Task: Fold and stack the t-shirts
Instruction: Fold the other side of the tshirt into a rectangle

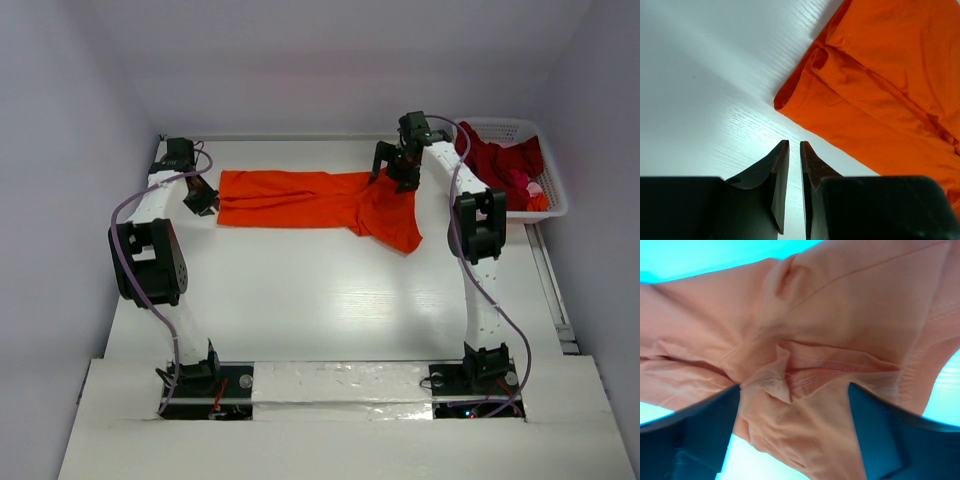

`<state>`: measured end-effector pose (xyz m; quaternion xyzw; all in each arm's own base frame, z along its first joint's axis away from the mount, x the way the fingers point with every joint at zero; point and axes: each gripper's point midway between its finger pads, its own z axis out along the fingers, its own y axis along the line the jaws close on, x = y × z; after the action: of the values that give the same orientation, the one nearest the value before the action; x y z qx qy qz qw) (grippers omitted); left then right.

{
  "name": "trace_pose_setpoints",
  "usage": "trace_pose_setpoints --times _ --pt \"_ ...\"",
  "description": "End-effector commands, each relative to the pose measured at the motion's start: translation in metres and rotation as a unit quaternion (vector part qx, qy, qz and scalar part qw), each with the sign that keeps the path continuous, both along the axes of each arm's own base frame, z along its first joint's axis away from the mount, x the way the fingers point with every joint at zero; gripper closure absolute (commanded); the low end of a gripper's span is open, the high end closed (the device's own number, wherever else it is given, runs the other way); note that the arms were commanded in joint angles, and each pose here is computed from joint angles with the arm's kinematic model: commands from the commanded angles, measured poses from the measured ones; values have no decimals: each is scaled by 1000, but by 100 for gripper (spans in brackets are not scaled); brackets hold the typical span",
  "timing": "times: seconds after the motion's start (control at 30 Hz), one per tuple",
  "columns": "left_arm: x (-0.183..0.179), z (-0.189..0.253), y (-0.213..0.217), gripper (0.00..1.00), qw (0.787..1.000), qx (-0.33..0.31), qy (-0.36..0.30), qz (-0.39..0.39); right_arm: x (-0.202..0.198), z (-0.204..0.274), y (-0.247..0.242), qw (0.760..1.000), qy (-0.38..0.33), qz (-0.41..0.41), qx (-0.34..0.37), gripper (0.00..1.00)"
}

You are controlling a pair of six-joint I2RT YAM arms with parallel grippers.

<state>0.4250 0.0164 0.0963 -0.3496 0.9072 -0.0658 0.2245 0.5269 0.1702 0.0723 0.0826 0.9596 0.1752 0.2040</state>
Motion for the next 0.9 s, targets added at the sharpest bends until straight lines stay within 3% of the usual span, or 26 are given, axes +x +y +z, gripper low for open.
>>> trace_pose_setpoints --times 0.0,0.4,0.5,0.87 --pt "-4 13 0 87 1000 -1 -17 -7 3 21 14 999 -24 27 28 0" --pt "10 -1 -52 90 998 -33 -20 -43 -49 63 27 997 -54 43 33 2" --pt "16 -5 -53 99 998 -35 -21 -41 -60 62 30 997 -53 47 33 8" --pt "31 -34 -42 100 1000 -9 -3 -28 -73 66 27 996 -57 48 37 6"
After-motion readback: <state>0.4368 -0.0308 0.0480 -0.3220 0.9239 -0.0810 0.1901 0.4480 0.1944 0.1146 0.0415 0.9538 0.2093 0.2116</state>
